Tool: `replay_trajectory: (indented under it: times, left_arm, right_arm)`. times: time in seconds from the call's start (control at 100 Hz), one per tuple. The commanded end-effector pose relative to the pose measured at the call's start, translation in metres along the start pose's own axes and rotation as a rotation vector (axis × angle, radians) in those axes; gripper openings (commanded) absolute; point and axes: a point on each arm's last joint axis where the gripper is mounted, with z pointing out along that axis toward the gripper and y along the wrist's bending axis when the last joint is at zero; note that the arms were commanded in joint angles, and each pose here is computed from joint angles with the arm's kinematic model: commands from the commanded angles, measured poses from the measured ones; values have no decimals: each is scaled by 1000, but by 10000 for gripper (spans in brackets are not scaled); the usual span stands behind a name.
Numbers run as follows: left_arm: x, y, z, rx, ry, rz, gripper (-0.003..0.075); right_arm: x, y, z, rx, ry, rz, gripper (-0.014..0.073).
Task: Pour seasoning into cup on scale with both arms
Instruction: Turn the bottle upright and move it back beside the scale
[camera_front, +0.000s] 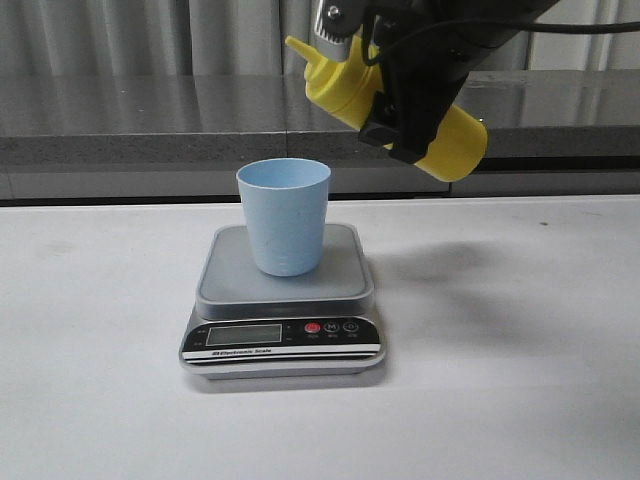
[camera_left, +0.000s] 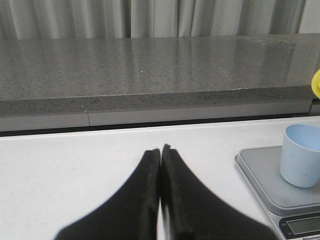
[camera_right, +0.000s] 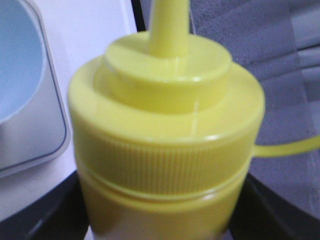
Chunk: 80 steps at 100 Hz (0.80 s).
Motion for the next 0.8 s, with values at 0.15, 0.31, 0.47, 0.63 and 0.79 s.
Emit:
replay_trajectory:
  times: [0.15, 0.31, 0.47, 0.63, 0.79]
  left_arm:
    - [-15, 0, -1, 2, -93, -18, -20]
    - [-15, 0, -1, 2, -93, -18, -20]
    - [-15, 0, -1, 2, -93, -18, -20]
    - [-15, 0, -1, 2, -93, -18, -20]
    - [-15, 0, -1, 2, -93, -18, -20]
  right_arm:
    - [-6, -37, -22, 114, -121, 298, 310]
    - [9, -53, -29, 178, -197, 502, 310]
    - [21, -52, -42, 250, -340, 668, 310]
    - [38, -34, -52, 296, -434, 763, 310]
    - [53, -7, -55, 297, -460, 818, 310]
